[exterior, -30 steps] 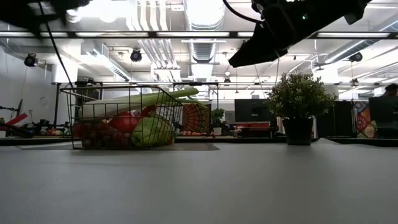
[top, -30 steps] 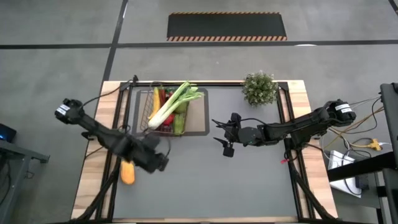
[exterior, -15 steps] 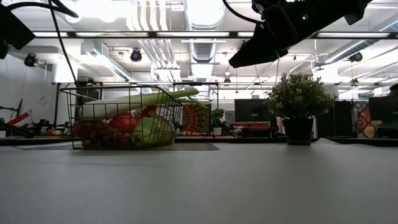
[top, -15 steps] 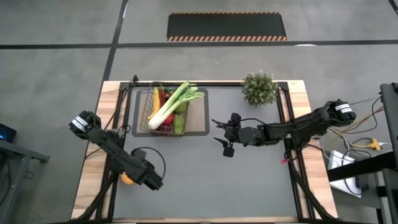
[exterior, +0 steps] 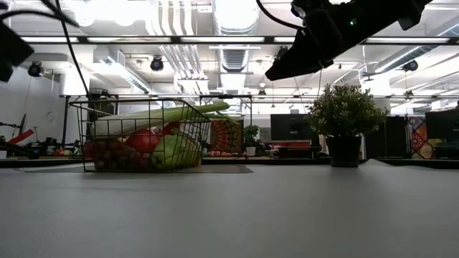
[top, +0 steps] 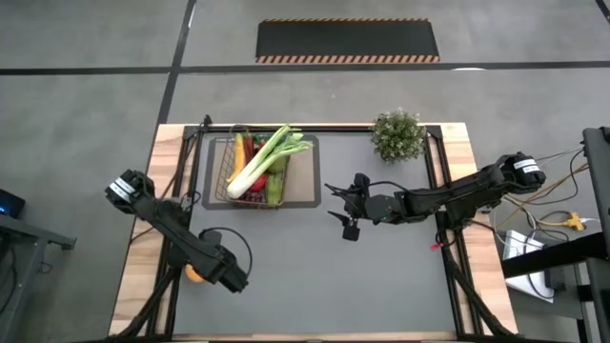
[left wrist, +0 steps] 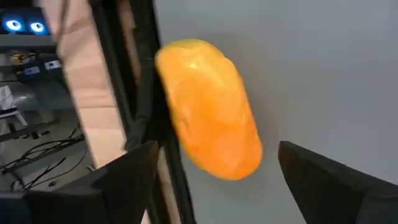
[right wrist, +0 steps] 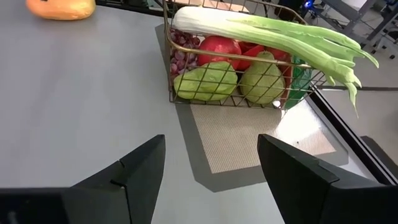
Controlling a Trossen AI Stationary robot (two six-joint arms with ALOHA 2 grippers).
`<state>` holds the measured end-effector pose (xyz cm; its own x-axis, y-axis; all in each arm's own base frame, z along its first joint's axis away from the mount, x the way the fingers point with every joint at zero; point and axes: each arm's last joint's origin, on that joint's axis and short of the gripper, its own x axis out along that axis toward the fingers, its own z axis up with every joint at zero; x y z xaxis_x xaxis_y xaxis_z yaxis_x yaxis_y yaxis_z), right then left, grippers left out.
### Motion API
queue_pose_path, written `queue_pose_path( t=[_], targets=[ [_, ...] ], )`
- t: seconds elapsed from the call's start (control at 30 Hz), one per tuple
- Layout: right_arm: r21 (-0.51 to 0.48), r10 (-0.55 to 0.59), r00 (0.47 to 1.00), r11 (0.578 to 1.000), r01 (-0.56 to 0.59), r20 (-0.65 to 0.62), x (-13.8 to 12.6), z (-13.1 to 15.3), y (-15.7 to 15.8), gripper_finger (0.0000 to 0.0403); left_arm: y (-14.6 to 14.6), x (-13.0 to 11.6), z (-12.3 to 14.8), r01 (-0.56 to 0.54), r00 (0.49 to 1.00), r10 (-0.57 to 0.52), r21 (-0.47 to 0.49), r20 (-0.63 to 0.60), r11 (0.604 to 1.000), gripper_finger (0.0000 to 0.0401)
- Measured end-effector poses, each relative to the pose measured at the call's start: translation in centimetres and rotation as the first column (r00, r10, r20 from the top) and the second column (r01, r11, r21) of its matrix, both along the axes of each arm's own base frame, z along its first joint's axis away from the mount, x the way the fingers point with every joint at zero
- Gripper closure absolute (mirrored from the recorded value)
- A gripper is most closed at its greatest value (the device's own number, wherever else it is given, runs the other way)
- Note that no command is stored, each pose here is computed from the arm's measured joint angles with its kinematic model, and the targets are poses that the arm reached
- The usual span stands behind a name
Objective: Build produce basket
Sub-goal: Put the mango into the wire basket
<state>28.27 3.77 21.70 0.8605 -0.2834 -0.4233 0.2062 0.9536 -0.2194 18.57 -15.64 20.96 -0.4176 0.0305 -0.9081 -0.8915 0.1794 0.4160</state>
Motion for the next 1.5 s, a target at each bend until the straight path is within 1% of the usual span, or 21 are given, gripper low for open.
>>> queue_pose_path(
  t=[0.13, 0.23, 0.43, 0.63, 0.73, 0.97, 1.07, 1.13, 1.2, 1.27, 1.3, 1.37, 1.43, 1.5],
  targets=[
    [-0.001, 0.002, 1.0, 1.0, -0.002, -0.006, -0.1, -0.2, 0.0, 0.0158, 0.1, -0.2, -1.8, 0.001, 1.0, -0.001, -0.022, 0.029, 1.0, 0.0086],
    [-0.002, 0.003, 1.0, 1.0, -0.003, -0.013, -0.2, -0.4, 0.0, 0.0161, 0.4, -0.6, -2.9, -0.015, 1.0, 0.016, -0.011, 0.018, 1.0, 0.0086],
    [0.006, -0.002, 1.0, 1.0, 0.002, -0.015, -0.3, -0.6, 0.0, 0.0156, 1.0, -1.4, -3.8, -0.021, 0.999, 0.022, 0.014, -0.029, 1.0, 0.0086],
    [0.006, -0.002, 1.0, 1.0, 0.002, -0.016, -0.3, -0.6, 0.0, 0.0154, 0.9, -1.7, -4.8, -0.017, 1.0, 0.017, -0.016, -0.018, 1.0, 0.0088],
    [0.006, -0.002, 1.0, 1.0, 0.002, -0.016, -0.3, -0.6, 0.0, 0.0154, 0.8, -1.7, -5.2, -0.012, 1.0, 0.012, -0.033, 0.001, 0.999, 0.0106],
    [0.006, -0.002, 1.0, 1.0, 0.003, -0.017, -0.3, -0.6, 0.0, 0.0154, 0.8, -1.8, -5.3, -0.01, 1.0, 0.01, -0.039, 0.006, 0.999, 0.0182],
    [0.007, -0.003, 1.0, 1.0, 0.003, -0.018, -0.3, -0.7, 0.0, 0.0154, 0.5, -1.2, -4.9, 0.028, 0.998, -0.026, -0.027, 0.063, 0.999, 0.0196],
    [0.007, -0.003, 1.0, 1.0, 0.003, -0.018, -0.3, -0.7, 0.0, 0.0154, 0.2, -0.5, -4.2, 0.076, 0.988, -0.075, -0.003, 0.137, 0.997, 0.0197],
    [0.007, -0.003, 1.0, 1.0, 0.003, -0.017, -0.3, -0.7, 0.0, 0.0154, 0.0, 0.4, -3.3, 0.134, 0.963, -0.142, 0.05, 0.231, 0.99, 0.0196],
    [0.007, -0.003, 1.0, 1.0, 0.003, -0.018, -0.3, -0.7, 0.0, 0.0154, -0.2, 1.4, -1.9, 0.208, 0.907, -0.246, 0.144, 0.342, 0.967, 0.0194],
    [0.007, -0.003, 1.0, 1.0, 0.003, -0.018, -0.3, -0.7, 0.0, 0.0154, -0.2, 1.9, -1.0, 0.239, 0.865, -0.304, 0.204, 0.399, 0.949, 0.0194],
    [0.007, -0.003, 1.0, 1.0, 0.004, -0.017, -0.3, -0.7, 0.0, 0.0154, -0.1, 2.7, 0.9, 0.286, 0.76, -0.437, 0.356, 0.482, 0.89, 0.0194],
    [0.008, -0.004, 1.0, 1.0, 0.004, -0.017, -0.3, -0.7, 0.0, 0.0154, 0.3, 3.3, 2.9, 0.295, 0.641, -0.577, 0.531, 0.506, 0.794, 0.0194],
    [0.007, -0.003, 1.0, 1.0, 0.003, -0.013, -0.3, -0.6, 0.0, 0.0154, 1.2, 3.5, 4.7, 0.274, 0.547, -0.703, 0.695, 0.456, 0.664, 0.0194]
  ],
)
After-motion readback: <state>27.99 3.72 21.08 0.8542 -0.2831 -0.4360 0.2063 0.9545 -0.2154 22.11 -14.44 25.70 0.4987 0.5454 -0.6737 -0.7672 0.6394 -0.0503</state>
